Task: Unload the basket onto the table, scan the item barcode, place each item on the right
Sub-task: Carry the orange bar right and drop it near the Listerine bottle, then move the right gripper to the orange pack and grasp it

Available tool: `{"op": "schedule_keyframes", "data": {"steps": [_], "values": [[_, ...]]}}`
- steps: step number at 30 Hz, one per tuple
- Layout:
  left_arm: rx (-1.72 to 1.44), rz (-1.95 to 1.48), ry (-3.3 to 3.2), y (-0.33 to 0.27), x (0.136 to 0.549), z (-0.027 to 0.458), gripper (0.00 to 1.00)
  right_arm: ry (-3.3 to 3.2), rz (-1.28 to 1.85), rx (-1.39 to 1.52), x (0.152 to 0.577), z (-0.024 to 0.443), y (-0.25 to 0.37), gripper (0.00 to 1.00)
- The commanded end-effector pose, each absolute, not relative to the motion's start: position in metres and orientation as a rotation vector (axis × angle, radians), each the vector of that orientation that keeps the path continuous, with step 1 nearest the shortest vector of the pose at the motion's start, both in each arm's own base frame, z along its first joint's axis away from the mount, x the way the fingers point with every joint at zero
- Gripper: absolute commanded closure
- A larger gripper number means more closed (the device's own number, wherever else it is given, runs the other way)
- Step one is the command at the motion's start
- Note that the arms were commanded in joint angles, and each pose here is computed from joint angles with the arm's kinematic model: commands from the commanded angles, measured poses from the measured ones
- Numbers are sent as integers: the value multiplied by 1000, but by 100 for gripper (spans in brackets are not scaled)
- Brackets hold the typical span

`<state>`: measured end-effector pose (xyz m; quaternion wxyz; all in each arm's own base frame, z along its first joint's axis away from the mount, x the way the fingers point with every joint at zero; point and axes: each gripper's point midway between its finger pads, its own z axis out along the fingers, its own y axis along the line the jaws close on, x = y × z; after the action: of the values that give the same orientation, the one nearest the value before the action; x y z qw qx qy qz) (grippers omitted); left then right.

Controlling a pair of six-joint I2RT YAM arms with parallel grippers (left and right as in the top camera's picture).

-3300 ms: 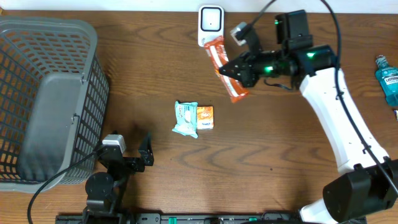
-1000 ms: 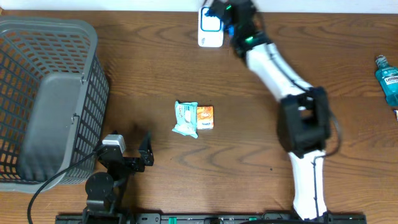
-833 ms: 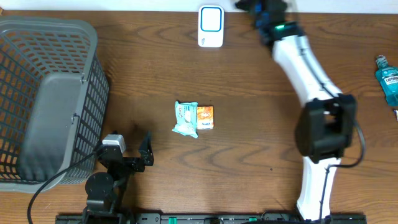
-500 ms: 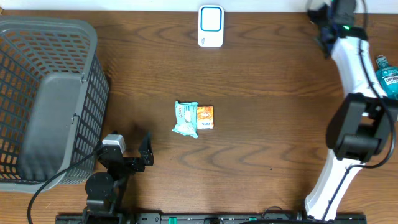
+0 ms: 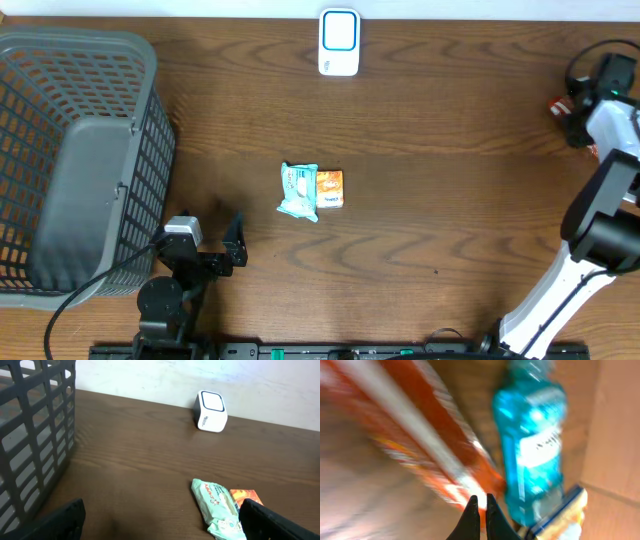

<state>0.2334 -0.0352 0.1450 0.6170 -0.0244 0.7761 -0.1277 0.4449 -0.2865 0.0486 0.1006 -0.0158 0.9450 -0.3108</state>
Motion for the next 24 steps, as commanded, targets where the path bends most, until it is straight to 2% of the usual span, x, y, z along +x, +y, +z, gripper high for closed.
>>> {"op": "schedule_keyframes", "data": {"steps": [1,4,6,8,9,11,12,18,24], "values": [[-40,-293,1816,-37,233,132,2,2740,-1017,194,430,65,-312,99],[-40,-293,1816,-37,233,132,2,2674,-1002,278,435,78,-312,98],[-40,-293,1816,-37,233,132,2,2610,-937,321,447,91,-302,70],[-40,-293,1816,-37,233,132,2,2558,-804,300,465,105,-280,49],[-40,-293,1816,-37,233,132,2,2531,-706,272,476,112,-263,40],[-40,-293,1816,-37,233,132,2,2477,-485,206,498,127,-223,10],[-40,-293,1816,-37,233,132,2,2442,-323,157,510,137,-191,1],[-40,-293,1816,-37,233,132,2,2325,380,36,527,184,-40,1],[-40,-293,1816,-37,233,132,2,2492,795,313,499,168,78,1]]}}
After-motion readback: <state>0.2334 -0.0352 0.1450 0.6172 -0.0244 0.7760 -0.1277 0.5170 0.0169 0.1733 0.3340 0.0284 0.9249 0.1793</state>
